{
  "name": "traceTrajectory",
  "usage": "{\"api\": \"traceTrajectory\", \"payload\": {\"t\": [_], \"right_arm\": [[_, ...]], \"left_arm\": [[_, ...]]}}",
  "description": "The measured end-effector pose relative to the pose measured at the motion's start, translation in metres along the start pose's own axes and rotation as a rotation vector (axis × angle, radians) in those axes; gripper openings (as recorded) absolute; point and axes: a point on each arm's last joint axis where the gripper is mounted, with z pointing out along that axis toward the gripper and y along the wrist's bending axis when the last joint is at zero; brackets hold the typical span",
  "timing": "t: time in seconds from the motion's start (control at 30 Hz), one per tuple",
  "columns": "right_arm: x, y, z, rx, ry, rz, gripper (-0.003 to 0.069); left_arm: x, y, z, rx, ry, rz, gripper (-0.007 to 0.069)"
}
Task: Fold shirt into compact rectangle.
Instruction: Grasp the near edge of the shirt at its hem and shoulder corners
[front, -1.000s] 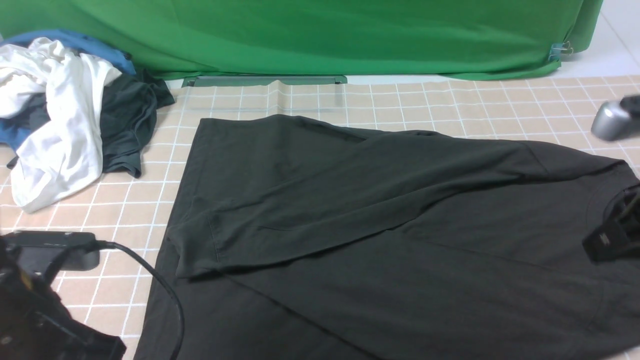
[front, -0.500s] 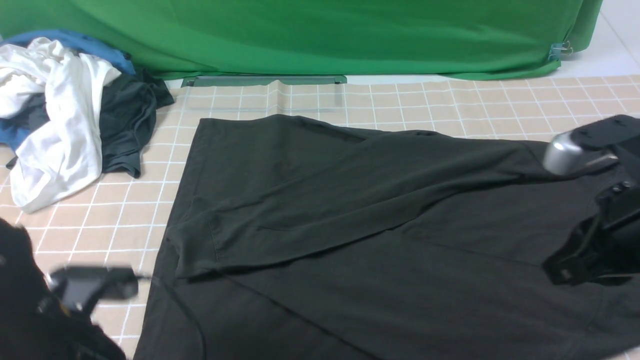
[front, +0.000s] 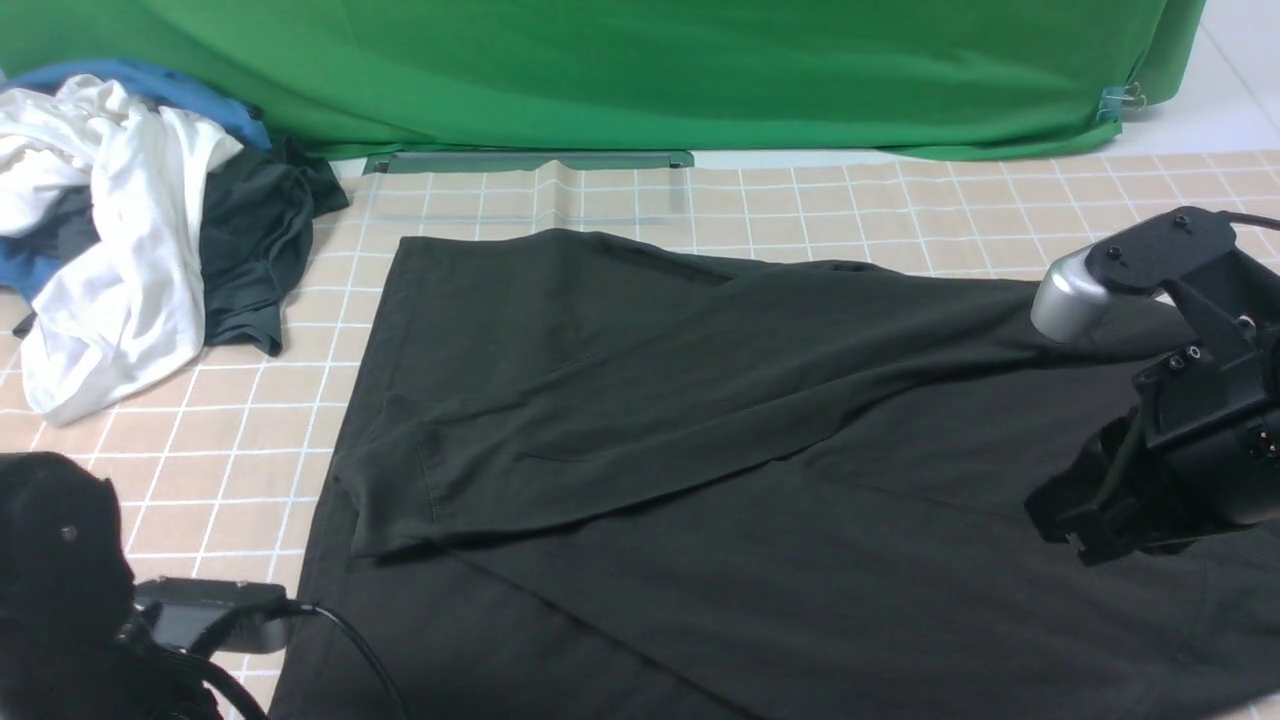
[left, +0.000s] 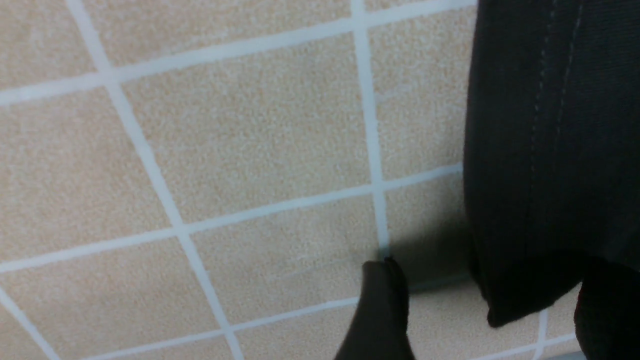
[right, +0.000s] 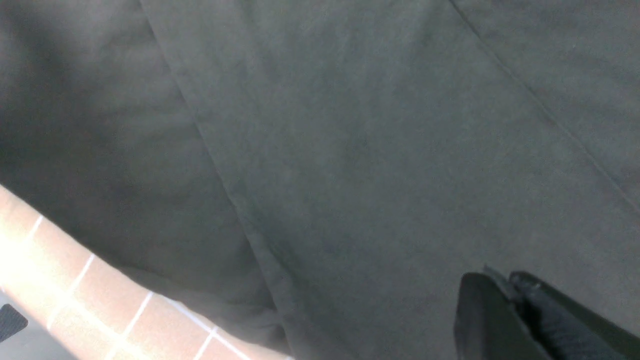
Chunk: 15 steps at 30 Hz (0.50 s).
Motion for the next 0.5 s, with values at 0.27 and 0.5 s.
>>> {"api": "traceTrajectory", "payload": {"t": [0.27,0.5], "right_arm": [[-0.0008,-0.0003,0.0,0.003,-0.009,0.0,0.0106],[-0.0008,-0.0003,0.0,0.003,-0.009,0.0,0.0113]], "left_arm": [[-0.0077,0.0024,0.0053,-0.007,0.042,0.002,0.0273],[-0.0102,-0.002,0.0058,0.043,0.022,-0.002,0.0031]]}}
